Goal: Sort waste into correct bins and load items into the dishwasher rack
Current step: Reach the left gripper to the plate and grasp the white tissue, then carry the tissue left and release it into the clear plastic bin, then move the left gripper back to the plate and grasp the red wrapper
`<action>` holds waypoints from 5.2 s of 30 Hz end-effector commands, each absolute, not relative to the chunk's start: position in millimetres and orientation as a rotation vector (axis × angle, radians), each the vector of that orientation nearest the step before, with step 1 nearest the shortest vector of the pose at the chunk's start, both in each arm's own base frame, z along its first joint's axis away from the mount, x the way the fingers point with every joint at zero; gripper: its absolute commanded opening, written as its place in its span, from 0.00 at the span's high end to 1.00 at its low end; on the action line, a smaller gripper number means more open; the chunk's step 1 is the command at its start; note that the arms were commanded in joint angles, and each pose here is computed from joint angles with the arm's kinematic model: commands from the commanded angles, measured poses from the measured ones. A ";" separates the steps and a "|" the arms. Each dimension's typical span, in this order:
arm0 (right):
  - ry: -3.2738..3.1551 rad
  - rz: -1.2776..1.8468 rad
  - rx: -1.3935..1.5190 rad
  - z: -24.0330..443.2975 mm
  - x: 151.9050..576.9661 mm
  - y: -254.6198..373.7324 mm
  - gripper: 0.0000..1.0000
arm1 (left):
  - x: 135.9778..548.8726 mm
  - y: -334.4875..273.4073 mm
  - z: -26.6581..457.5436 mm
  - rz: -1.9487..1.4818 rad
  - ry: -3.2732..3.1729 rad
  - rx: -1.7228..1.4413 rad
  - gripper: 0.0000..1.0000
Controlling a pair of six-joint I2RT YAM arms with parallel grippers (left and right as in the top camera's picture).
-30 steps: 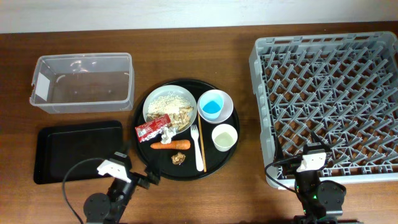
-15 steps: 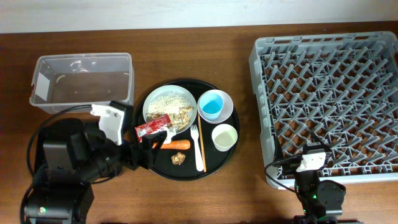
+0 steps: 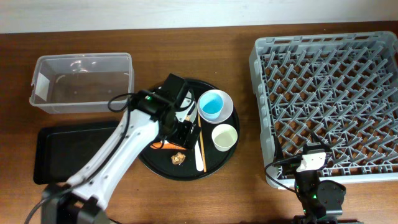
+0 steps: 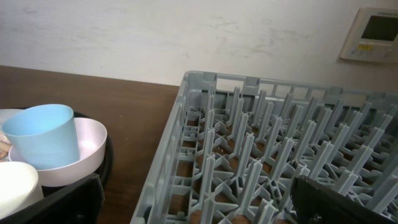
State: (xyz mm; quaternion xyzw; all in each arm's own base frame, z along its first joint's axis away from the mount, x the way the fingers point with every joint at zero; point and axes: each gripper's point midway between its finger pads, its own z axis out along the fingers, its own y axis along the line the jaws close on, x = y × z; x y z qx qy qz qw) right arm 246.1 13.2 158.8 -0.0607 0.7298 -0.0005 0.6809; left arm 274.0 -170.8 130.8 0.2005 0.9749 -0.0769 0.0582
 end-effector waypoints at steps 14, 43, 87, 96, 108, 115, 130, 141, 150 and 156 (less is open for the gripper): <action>1.643 -0.005 -0.143 155.8 246.0 13.7 0.01 | 310.8 -153.4 58.4 -0.048 3.055 0.232 0.20; 1.643 -0.005 -0.143 155.9 246.0 13.7 0.01 | 299.0 -138.9 34.6 0.080 3.032 0.192 0.99; 1.643 -0.005 -0.143 155.8 246.0 13.7 0.01 | 490.8 79.5 188.5 -0.133 2.036 -0.596 0.01; 1.643 -0.005 -0.143 155.8 246.0 13.7 0.01 | 482.0 81.2 160.7 0.009 2.192 -0.351 0.01; 1.643 -0.005 -0.143 155.8 246.0 13.7 0.01 | 367.2 -79.8 262.5 -0.517 2.220 0.198 0.01; 1.643 -0.005 -0.143 155.8 246.0 13.7 0.01 | 282.0 -156.2 183.8 -0.625 2.641 0.443 0.01; 1.643 -0.005 -0.143 155.8 246.0 13.7 0.01 | 316.3 -97.2 34.2 0.075 3.025 0.344 0.06; 1.643 -0.005 -0.143 155.8 246.0 13.7 0.01 | 319.3 -88.8 11.9 0.157 3.023 0.343 0.27; 1.643 -0.005 -0.143 155.8 246.0 13.7 0.01 | 314.0 -87.0 11.7 0.165 3.045 0.347 0.76; 1.643 -0.005 -0.143 155.8 246.0 13.7 0.01 | 319.3 -89.0 31.2 0.150 3.013 0.322 0.99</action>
